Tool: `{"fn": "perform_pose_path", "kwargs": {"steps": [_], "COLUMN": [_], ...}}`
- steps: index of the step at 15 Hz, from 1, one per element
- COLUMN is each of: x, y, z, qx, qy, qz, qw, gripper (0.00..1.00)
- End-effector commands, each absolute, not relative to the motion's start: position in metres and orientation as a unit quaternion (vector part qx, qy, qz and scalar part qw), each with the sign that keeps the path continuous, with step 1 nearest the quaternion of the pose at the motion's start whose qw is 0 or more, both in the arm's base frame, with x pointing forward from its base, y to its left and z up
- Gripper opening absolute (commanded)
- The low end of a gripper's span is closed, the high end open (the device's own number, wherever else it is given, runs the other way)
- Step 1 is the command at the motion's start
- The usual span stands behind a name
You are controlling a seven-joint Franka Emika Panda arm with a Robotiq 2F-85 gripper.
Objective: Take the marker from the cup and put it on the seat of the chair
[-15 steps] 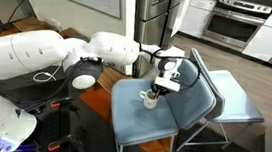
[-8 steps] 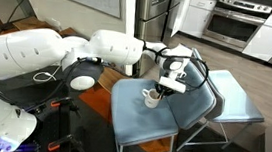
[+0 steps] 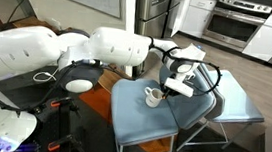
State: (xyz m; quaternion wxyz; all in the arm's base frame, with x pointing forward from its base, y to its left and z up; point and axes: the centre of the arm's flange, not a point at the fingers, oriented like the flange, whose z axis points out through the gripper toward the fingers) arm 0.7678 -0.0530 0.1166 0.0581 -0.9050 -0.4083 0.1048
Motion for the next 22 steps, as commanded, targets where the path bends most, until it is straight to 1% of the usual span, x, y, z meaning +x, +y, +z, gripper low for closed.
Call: {"fn": "perform_pose_path", "kwargs": {"steps": [1,5,9,13,16,17,18,22], "x": [0.701,0.696,0.683,0.675,0.673,0.673,0.672,0.670], "y": [-0.061,-0.081,-0.097,-0.101,-0.099,-0.098,-0.098,-0.097], "z": [0.140,0.130,0.081,0.035,0.023,0.023,0.024,0.035], "qx": [-0.901,-0.904,-0.904,-0.907,-0.911,-0.913,-0.915,-0.916], "qy": [-0.417,-0.398,-0.374,-0.361,-0.356,-0.350,-0.344,-0.340], "qz": [0.100,0.129,0.169,0.162,0.151,0.152,0.156,0.175], "qw": [0.073,0.089,0.120,0.140,0.147,0.146,0.144,0.122], "gripper": [0.03,0.03,0.03,0.03,0.03,0.37,0.39,0.68]}}
